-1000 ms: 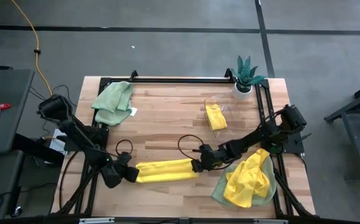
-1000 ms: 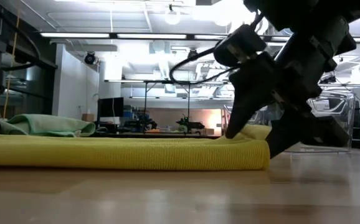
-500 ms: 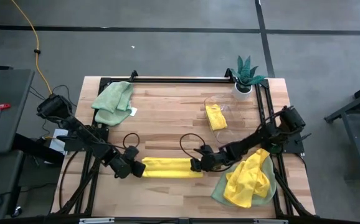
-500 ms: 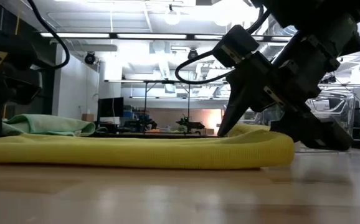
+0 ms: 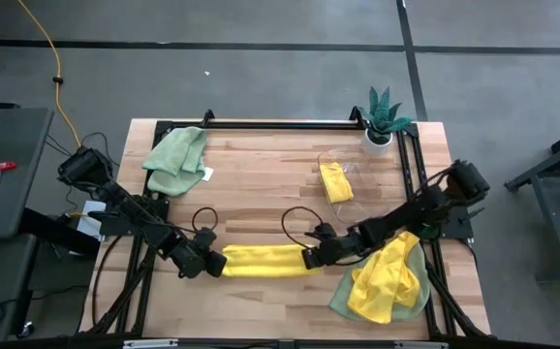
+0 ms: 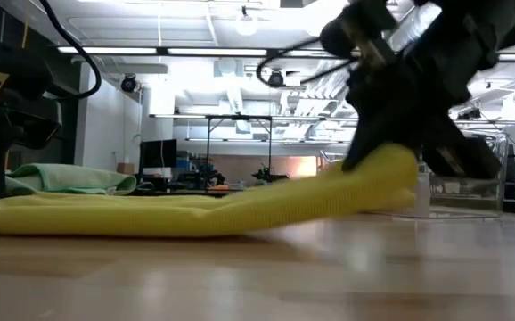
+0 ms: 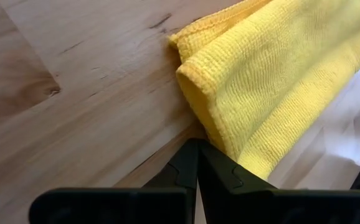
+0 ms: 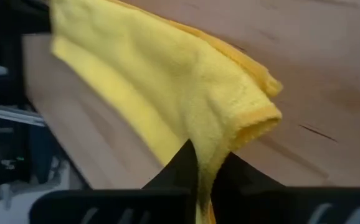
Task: Fold microfiber towels
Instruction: Fold the top yellow microfiber towel
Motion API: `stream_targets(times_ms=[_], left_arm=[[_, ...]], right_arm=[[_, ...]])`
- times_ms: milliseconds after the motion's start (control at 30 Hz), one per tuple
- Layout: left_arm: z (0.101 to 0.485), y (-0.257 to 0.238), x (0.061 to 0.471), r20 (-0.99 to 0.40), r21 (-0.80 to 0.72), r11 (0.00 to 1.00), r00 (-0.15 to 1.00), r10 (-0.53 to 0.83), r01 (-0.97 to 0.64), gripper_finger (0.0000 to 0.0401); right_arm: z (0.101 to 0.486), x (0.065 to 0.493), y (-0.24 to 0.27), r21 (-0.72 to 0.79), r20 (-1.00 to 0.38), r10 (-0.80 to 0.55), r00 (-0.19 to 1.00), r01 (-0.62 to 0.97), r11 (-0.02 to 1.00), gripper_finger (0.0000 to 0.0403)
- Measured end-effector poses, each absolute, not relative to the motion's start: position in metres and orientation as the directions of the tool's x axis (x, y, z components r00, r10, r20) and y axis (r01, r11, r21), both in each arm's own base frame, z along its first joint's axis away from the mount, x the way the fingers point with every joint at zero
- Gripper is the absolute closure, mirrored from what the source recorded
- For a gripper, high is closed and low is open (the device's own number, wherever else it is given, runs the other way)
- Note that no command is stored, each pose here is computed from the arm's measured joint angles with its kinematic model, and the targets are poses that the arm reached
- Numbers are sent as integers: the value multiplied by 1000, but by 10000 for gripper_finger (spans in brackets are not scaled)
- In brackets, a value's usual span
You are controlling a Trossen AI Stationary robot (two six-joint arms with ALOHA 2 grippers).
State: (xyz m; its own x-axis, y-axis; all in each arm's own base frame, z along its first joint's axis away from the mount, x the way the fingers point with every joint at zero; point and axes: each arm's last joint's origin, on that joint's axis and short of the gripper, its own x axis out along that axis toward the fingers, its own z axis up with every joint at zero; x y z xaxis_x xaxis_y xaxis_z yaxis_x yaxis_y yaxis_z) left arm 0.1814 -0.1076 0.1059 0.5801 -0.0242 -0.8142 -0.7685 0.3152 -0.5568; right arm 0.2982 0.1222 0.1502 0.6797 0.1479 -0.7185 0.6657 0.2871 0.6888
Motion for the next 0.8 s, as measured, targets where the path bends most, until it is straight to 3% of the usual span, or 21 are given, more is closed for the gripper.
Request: stream_targets(times_ms=[367,633,800], left_arm=[[108,-94,194,-788,-584,315,616,0,-748,401],[102,-80,211,-764,-616,339,645,-33,-711,401],[101,-81,225,-752,-624,376,657,-51,-685,401]], right_arm=[[166,303,111,729,-678,144,721,633,261,401],[194,320,105,690,-708,127,694,643,333,402],[202,326,97,700,-698,112,707,641,315,402]])
